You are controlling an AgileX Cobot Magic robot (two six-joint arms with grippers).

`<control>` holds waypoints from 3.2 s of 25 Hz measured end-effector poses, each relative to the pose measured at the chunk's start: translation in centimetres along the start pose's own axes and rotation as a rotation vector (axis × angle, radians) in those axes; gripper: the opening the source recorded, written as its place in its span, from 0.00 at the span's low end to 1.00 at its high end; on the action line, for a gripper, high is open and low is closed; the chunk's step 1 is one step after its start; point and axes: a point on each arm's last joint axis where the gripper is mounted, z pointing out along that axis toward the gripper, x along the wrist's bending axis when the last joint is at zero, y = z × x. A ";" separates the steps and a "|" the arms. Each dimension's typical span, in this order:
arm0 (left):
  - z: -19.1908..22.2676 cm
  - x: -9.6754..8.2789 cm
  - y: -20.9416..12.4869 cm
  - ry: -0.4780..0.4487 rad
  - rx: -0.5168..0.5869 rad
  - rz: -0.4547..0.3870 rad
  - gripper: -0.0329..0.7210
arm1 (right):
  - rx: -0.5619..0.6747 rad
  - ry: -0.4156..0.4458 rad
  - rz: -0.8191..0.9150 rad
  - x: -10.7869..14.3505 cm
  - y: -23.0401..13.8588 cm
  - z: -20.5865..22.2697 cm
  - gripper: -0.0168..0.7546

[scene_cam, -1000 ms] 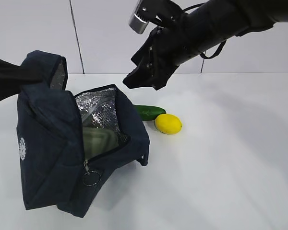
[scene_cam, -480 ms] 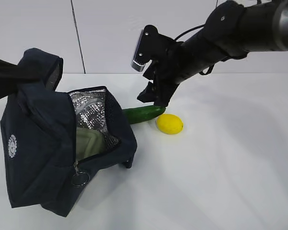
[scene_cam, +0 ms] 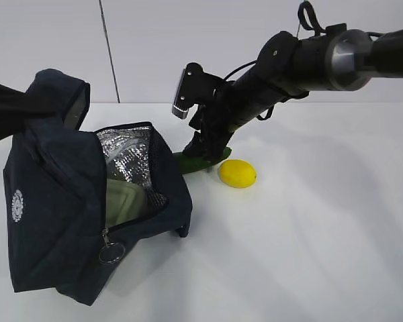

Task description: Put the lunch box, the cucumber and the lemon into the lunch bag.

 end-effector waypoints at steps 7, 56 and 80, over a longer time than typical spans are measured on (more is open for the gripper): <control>0.0 0.0 0.0 0.001 0.001 0.001 0.03 | 0.051 0.061 -0.089 0.0 -0.3 0.4 0.68; 0.0 -0.1 0.0 -0.008 -0.003 -0.005 0.03 | 0.035 0.198 -0.109 -1.7 -2.9 2.7 0.65; 0.0 -0.2 -0.1 -0.023 0.012 -0.006 0.03 | 0.027 0.227 -0.074 -1.1 -3.6 4.0 0.65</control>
